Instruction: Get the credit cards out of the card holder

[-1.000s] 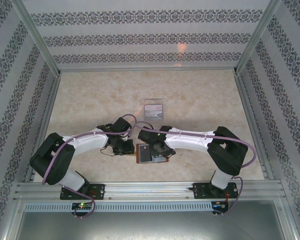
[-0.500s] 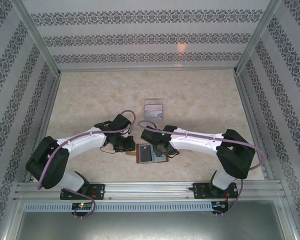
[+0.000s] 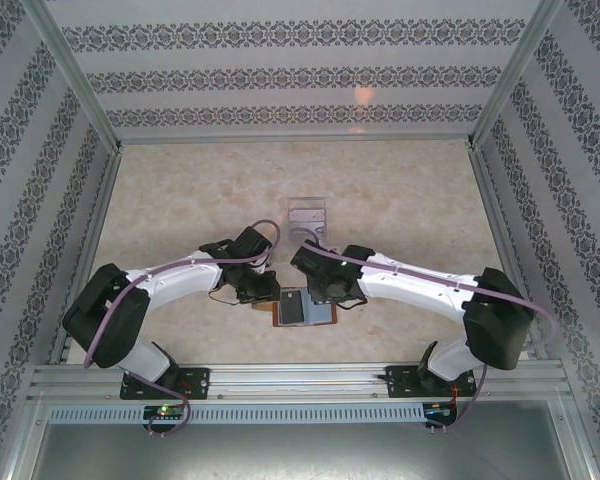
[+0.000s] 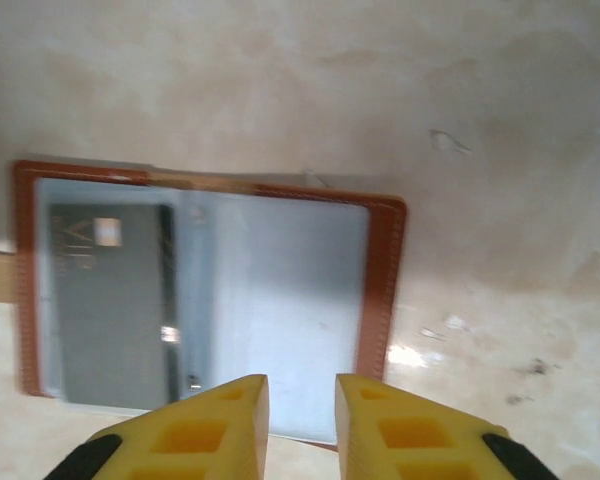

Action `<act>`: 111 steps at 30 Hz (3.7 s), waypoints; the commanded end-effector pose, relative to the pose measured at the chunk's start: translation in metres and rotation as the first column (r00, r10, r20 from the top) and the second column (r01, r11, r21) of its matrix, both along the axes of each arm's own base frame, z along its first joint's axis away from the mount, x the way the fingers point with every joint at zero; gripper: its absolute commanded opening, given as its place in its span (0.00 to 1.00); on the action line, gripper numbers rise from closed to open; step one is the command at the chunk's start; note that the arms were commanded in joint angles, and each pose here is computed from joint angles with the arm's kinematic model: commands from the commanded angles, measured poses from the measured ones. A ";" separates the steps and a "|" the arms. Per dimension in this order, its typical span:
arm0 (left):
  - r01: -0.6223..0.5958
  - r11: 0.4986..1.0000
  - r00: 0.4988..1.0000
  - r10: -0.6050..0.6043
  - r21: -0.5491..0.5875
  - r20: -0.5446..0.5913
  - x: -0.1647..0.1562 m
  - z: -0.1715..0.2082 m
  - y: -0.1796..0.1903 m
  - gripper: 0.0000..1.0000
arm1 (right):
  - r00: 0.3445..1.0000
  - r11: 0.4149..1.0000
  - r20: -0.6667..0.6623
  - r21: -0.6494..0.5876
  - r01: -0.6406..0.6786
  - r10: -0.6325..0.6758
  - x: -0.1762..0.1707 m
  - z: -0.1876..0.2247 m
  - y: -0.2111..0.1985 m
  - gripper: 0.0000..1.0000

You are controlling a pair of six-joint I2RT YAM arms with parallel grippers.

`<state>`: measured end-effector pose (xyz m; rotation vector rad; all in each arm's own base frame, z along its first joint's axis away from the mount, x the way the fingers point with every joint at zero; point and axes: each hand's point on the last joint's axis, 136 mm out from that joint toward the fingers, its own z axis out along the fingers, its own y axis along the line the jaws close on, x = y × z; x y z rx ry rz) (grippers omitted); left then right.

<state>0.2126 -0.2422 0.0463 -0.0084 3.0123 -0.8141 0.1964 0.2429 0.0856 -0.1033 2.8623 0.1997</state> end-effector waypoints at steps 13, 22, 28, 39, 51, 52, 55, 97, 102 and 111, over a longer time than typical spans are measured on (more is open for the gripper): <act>0.009 1.000 0.999 -0.008 0.014 -0.035 -0.005 -0.025 -0.005 0.13 | 0.988 0.936 -0.152 0.352 0.026 0.030 -0.003 -0.026 0.056 0.13; 0.017 0.999 0.999 -0.015 0.034 -0.049 -0.009 -0.034 -0.001 0.13 | 0.982 0.945 -0.187 0.324 0.047 0.016 -0.001 -0.051 0.059 0.15; 0.017 0.999 0.999 -0.015 0.037 -0.051 -0.009 -0.034 0.000 0.13 | 0.981 0.961 -0.196 0.273 0.048 0.007 -0.002 -0.065 0.051 0.20; 0.021 0.998 0.999 -0.018 0.058 -0.045 -0.008 -0.032 0.003 0.13 | 0.980 0.977 -0.198 0.206 0.061 -0.020 -0.006 -0.077 0.034 0.28; 0.026 0.996 1.000 -0.025 0.085 -0.016 -0.005 -0.018 0.007 0.13 | 0.985 0.972 -0.169 0.227 0.051 -0.012 -0.004 -0.057 0.035 0.31; 0.025 0.997 1.000 -0.024 0.079 -0.012 -0.004 -0.015 0.006 0.13 | 0.986 0.970 -0.164 0.240 0.048 -0.009 -0.003 -0.054 0.037 0.31; 0.027 0.997 1.000 -0.027 0.066 0.003 -0.001 -0.006 0.002 0.13 | 0.988 0.965 -0.153 0.258 0.044 -0.004 -0.002 -0.047 0.039 0.31; 0.085 0.984 0.992 -0.070 0.155 -0.100 -0.016 -0.048 0.003 0.10 | 0.981 0.910 -0.190 0.413 0.040 0.042 -0.005 -0.050 0.056 0.11; 0.086 0.983 0.993 -0.070 0.159 -0.099 -0.015 -0.047 0.003 0.10 | 0.982 0.919 -0.185 0.392 0.047 0.028 -0.004 -0.052 0.049 0.07; 0.089 0.983 0.993 -0.074 0.163 -0.096 -0.015 -0.045 0.004 0.10 | 0.985 0.956 -0.169 0.287 0.066 -0.017 -0.005 -0.057 0.012 0.04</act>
